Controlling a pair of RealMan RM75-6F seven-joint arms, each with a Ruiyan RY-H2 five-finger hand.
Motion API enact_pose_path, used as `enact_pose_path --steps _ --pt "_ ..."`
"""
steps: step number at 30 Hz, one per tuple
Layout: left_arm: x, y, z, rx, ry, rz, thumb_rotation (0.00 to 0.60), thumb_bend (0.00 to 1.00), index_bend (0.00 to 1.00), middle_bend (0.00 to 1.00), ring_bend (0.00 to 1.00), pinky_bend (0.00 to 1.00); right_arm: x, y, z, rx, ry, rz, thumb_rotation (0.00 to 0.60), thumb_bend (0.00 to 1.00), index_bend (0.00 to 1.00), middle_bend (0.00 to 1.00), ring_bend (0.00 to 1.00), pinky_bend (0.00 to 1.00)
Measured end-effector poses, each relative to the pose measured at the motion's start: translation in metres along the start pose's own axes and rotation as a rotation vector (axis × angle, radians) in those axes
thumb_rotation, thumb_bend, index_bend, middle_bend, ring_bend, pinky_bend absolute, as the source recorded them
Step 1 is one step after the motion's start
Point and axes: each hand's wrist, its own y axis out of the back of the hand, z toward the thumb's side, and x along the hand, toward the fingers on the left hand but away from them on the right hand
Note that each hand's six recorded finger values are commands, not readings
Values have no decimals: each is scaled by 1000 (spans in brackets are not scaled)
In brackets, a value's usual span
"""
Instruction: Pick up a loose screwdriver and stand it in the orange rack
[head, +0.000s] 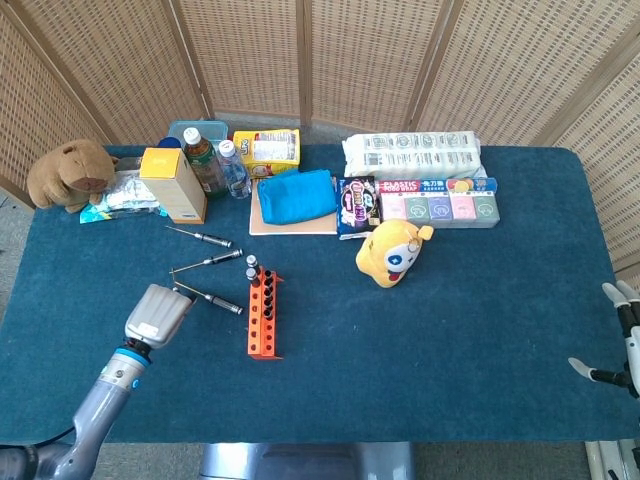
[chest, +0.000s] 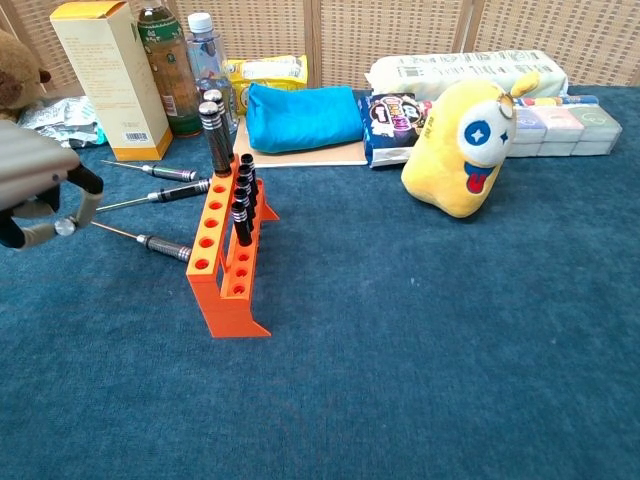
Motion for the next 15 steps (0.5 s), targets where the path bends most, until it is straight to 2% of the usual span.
enact_pose_path --steps 15 --pt "-22 36 -26 -108 21 49 600 393 551 1000 1000 1000 1 -5 4 9 10 14 600 0 0 0 0 0"
